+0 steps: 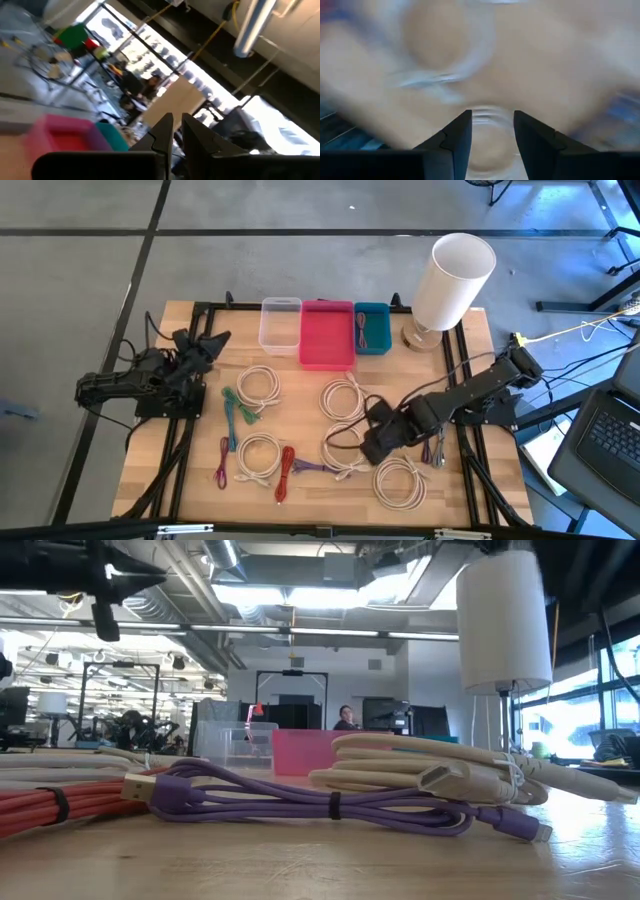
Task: Pick & Place USB Port
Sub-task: Put the purple and black USB cable into the transparent bin
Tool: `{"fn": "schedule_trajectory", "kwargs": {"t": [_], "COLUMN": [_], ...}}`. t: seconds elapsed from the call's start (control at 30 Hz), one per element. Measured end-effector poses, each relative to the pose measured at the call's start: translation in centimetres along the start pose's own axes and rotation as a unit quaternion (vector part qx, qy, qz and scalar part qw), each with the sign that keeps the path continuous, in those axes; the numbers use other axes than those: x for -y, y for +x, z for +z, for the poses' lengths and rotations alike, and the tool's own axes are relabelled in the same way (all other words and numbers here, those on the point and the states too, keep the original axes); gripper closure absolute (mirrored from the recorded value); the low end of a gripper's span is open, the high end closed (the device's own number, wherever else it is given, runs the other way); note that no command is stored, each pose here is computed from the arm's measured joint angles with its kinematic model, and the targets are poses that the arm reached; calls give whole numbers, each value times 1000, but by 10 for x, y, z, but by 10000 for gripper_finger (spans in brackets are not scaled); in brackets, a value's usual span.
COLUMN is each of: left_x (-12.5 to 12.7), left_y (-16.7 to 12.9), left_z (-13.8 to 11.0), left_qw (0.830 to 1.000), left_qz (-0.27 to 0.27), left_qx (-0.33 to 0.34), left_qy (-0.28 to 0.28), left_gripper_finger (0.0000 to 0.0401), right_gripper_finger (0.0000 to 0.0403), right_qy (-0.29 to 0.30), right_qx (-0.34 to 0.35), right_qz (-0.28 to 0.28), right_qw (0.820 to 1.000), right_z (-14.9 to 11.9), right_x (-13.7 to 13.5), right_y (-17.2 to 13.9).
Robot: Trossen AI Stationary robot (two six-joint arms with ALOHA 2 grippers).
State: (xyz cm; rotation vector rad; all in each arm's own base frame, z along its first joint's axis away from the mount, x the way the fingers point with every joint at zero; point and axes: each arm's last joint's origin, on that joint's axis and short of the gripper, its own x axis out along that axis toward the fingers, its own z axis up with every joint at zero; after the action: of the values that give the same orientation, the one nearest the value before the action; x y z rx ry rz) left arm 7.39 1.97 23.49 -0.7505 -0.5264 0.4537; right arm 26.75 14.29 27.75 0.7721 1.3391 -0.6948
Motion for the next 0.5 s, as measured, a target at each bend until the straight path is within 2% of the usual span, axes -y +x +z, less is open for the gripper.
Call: {"fn": "schedule_trajectory", "kwargs": {"t": [0.1,0.13,0.27,0.37,0.43,0.5], "left_x": [1,1,2,2,2,2], "left_y": [0,0,0,0,0,0], "left_z": [-1,-1,-1,-1,-2,-2], "left_qw": [1000,999,999,999,999,999], "left_qz": [-17,-20,-26,-32,-32,-32], "left_qx": [-14,-17,-22,-26,-30,-29], "left_qy": [-21,-23,-23,-11,1,3], "left_gripper_finger": [370,370,370,370,370,370], "right_gripper_finger": [253,253,253,253,253,253], "right_qy": [82,104,177,258,294,305], "right_qx": [14,20,43,60,49,27], "right_qz": [-130,-158,-100,-70,-45,-20], "right_qw": [988,982,978,962,954,952], "right_z": [-10,-15,-34,-47,-53,-55], "right_x": [24,29,47,66,75,78], "right_y": [-4,-6,-5,12,22,36]}}
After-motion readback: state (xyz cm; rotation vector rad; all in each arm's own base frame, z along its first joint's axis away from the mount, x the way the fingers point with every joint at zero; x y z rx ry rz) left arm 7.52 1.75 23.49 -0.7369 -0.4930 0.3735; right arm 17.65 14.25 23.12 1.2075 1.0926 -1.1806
